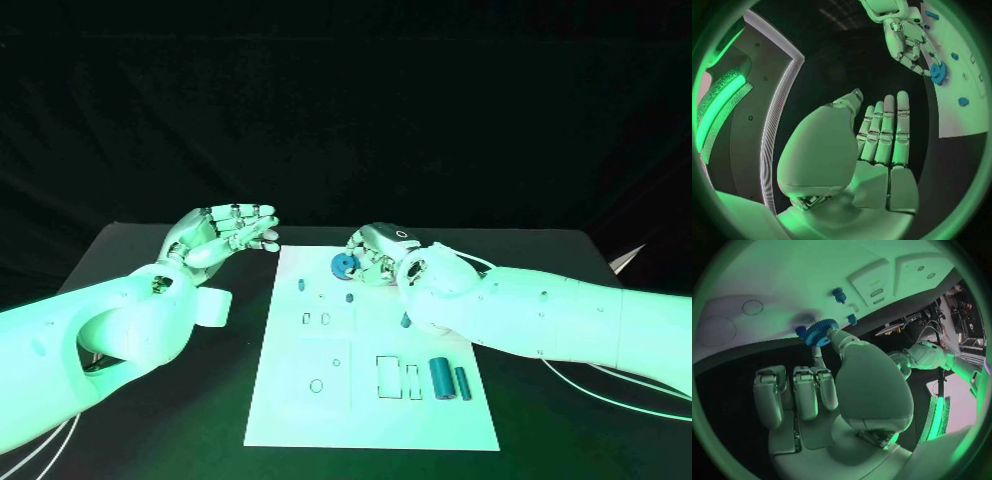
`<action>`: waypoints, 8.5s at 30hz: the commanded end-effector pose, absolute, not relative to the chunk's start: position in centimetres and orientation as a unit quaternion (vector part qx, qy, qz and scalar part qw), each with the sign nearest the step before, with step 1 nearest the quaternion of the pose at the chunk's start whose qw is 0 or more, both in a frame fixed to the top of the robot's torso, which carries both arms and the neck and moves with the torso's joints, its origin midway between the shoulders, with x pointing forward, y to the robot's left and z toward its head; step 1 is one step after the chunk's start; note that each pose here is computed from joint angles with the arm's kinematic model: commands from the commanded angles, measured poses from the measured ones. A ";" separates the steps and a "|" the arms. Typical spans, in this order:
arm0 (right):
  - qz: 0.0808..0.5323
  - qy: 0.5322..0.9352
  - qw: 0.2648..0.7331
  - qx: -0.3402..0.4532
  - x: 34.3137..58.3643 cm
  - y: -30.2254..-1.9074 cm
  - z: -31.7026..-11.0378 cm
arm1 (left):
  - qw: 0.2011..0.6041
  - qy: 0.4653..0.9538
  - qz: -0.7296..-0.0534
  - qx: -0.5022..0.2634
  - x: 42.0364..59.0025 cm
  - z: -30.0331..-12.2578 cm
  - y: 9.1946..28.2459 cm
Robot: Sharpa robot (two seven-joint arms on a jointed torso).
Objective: Assemble the parts on the task board
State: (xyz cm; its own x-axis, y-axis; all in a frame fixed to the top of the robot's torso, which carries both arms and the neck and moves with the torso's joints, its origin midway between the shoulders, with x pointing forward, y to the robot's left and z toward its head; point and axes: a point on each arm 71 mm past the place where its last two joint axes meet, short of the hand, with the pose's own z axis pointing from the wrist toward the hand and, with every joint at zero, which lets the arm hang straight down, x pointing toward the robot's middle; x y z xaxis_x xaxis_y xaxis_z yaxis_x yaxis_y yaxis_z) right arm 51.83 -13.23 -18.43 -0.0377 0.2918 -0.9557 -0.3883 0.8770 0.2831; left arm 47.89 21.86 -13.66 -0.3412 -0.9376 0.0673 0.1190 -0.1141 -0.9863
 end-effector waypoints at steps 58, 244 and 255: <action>0.224 0.720 0.656 -0.035 52.6 -13.0 -20.5 | 0.411 0.520 -0.640 -0.389 47.9 -13.6 21.8; 0.296 0.741 0.603 -0.010 45.7 -8.6 -24.3 | 0.400 0.538 -0.629 -0.394 49.8 -15.5 20.6; 0.291 0.746 0.599 -0.013 45.8 -8.5 -24.5 | 0.400 0.538 -0.628 -0.394 49.9 -15.5 20.6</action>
State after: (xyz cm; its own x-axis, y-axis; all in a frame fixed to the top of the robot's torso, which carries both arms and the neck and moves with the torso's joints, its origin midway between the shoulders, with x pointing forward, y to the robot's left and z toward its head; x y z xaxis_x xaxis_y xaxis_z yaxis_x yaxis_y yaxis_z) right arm 45.95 -8.58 -24.16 -0.2654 0.3594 -0.8947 -0.3637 0.8221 0.4381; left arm 49.92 20.83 -15.57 -0.3500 -0.9347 0.0617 0.0738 -0.0932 -0.9929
